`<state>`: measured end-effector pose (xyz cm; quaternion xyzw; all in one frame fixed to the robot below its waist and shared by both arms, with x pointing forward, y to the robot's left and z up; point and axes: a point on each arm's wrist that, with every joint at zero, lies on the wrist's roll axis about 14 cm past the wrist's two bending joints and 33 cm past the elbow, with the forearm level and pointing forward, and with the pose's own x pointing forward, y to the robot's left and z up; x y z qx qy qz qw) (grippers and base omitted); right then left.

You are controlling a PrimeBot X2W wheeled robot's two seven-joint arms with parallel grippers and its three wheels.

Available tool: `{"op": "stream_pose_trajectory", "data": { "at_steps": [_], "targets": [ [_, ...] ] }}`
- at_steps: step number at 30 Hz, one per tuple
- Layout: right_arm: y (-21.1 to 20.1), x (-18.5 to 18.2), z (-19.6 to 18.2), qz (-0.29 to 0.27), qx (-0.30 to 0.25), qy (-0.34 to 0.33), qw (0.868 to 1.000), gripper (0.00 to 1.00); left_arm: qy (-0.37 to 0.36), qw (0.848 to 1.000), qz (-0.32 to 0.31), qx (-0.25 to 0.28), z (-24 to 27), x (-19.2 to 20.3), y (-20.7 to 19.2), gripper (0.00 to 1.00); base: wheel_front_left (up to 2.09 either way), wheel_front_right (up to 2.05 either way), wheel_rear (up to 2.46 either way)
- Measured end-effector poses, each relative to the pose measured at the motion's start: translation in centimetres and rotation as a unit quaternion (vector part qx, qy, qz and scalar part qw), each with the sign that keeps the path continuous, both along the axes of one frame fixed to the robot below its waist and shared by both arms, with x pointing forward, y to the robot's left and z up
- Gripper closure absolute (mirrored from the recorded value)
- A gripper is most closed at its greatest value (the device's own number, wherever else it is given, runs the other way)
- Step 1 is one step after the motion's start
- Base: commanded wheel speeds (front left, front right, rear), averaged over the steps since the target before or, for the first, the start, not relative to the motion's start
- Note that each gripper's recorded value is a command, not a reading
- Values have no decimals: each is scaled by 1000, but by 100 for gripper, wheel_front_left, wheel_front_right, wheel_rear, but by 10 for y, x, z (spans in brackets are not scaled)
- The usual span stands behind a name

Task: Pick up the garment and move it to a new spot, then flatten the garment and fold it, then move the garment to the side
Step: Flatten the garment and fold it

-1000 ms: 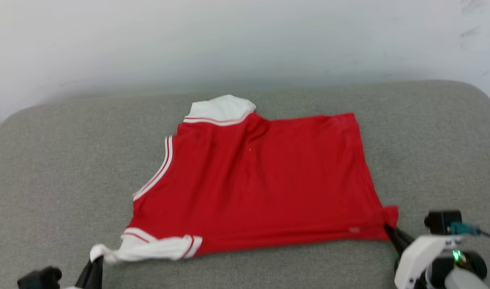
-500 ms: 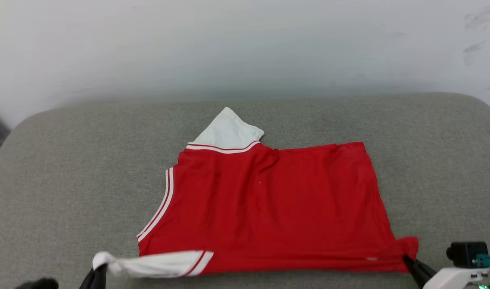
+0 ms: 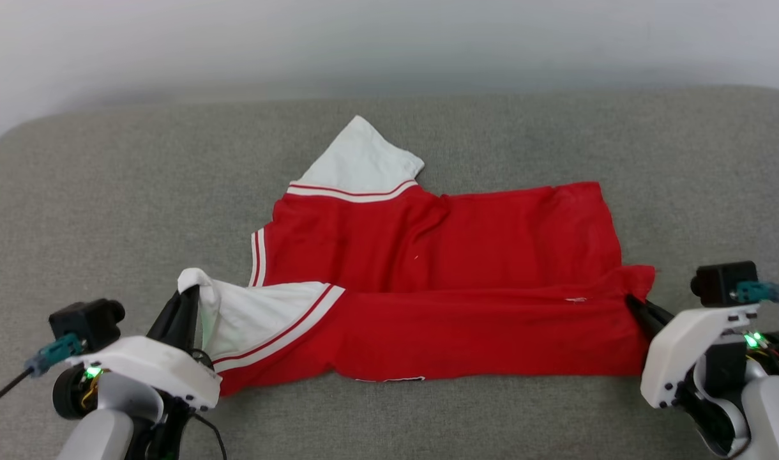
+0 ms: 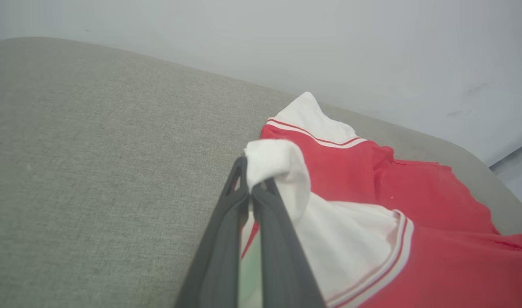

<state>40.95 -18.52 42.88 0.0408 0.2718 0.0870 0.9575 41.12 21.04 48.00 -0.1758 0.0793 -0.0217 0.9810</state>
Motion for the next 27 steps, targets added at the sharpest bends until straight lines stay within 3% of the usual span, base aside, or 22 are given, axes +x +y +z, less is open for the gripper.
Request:
{"op": "stream_pose_trajectory", "data": {
  "at_steps": [10,13,14,15,16,17,21,27],
  "targets": [
    [14,11,-54,18,-3,72,997,98,117,992,-36,-10,-73,22,-18,100,0,0,0],
    [14,12,-59,18,-3,71,997,61,156,986,-58,-13,-92,19,-26,100,0,0,0],
    [14,12,-60,18,-3,72,997,55,165,984,-60,-16,-96,18,-27,85,0,0,0],
    [14,12,-61,17,-2,70,997,0,167,984,-62,-17,-97,19,-28,58,0,0,0],
    [14,12,-61,16,-1,66,998,0,171,983,-62,-17,-98,19,-27,9,0,0,0],
    [15,13,-59,15,2,58,998,0,174,983,-62,-17,-99,19,-27,0,0,0,0],
    [12,19,-39,1,13,-14,1000,0,158,986,-51,-18,-90,22,-19,0,0,0,0],
    [3,19,9,-27,33,-136,990,0,140,990,-33,5,-67,22,3,0,0,0,0]
  ]
}}
